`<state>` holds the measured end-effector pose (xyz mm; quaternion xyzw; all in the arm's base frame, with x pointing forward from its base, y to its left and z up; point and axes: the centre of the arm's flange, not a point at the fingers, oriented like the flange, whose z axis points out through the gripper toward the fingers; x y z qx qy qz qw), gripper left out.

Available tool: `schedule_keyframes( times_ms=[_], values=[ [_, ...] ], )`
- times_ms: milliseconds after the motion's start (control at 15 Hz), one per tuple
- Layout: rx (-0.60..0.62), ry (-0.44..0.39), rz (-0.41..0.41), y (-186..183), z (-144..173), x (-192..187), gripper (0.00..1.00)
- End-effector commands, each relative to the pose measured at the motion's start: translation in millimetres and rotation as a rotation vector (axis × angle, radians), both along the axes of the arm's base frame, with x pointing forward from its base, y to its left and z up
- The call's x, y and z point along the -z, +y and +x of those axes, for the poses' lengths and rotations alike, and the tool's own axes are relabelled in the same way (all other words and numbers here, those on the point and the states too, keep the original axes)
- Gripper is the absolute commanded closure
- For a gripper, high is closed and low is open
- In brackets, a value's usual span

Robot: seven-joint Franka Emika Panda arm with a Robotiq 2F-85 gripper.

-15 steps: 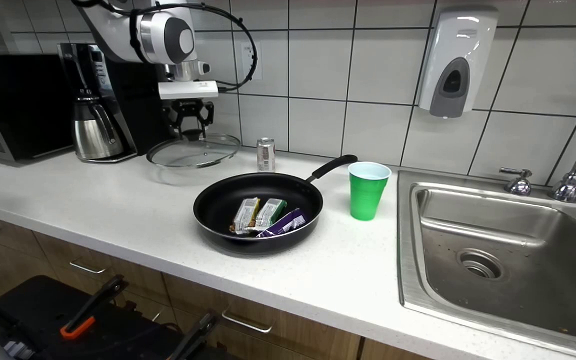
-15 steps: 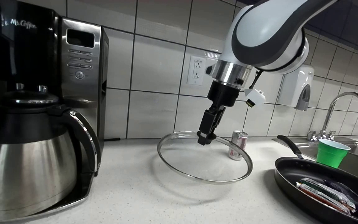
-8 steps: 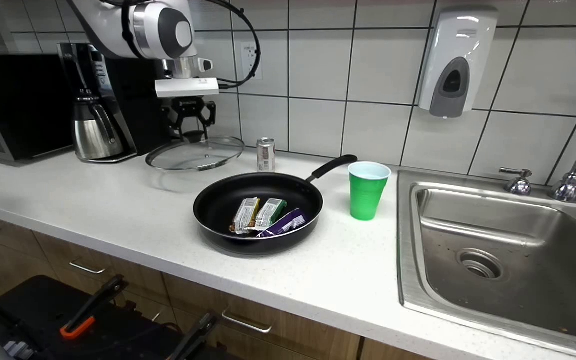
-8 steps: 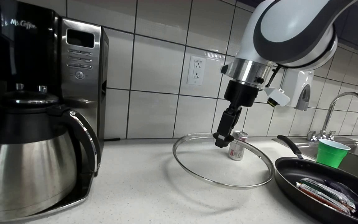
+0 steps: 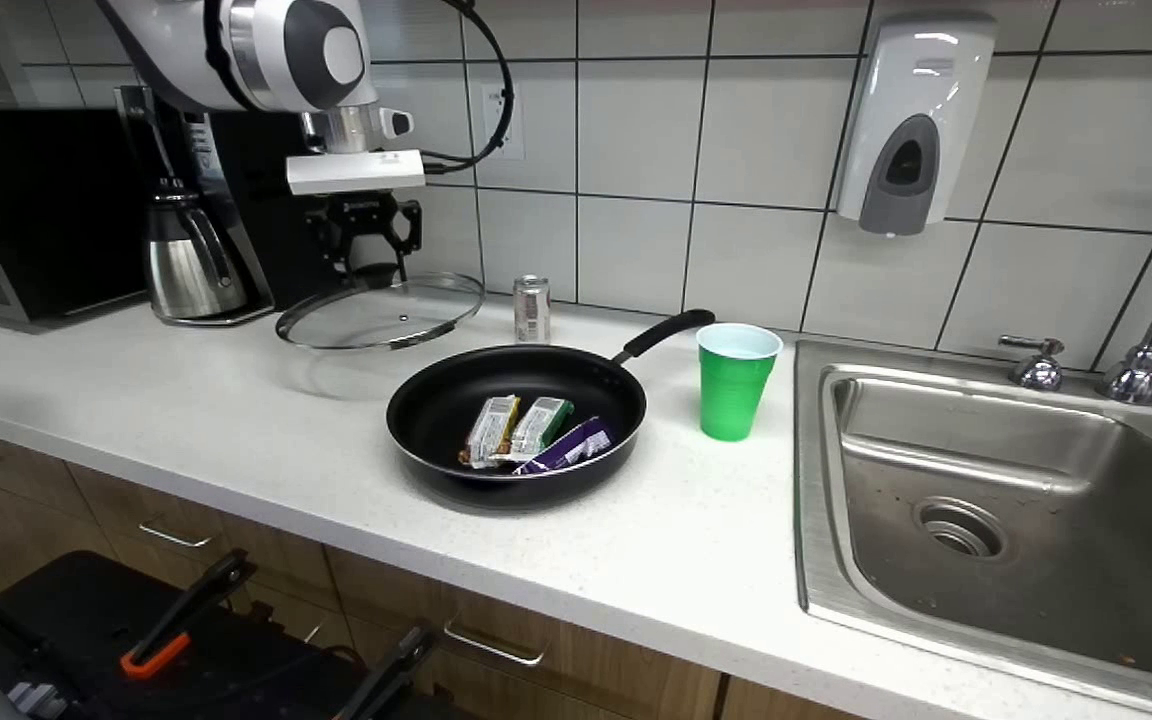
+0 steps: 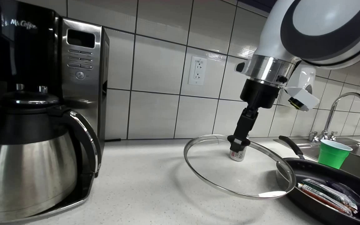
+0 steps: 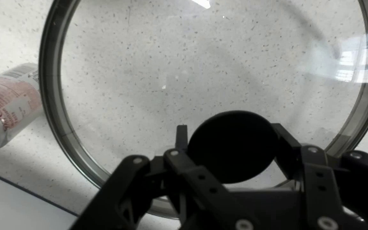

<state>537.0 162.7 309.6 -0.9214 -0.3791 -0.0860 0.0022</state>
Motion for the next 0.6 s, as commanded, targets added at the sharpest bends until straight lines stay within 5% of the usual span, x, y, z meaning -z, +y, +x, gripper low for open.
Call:
schedule_keyframes(
  times_ms=[0, 533],
  values=[
    [0.008, -0.06, 0.012, -16.9, -37.3, -30.8, 0.61],
    [0.079, -0.103, 0.037, -35.7, -98.7, -36.2, 0.61]
  ],
)
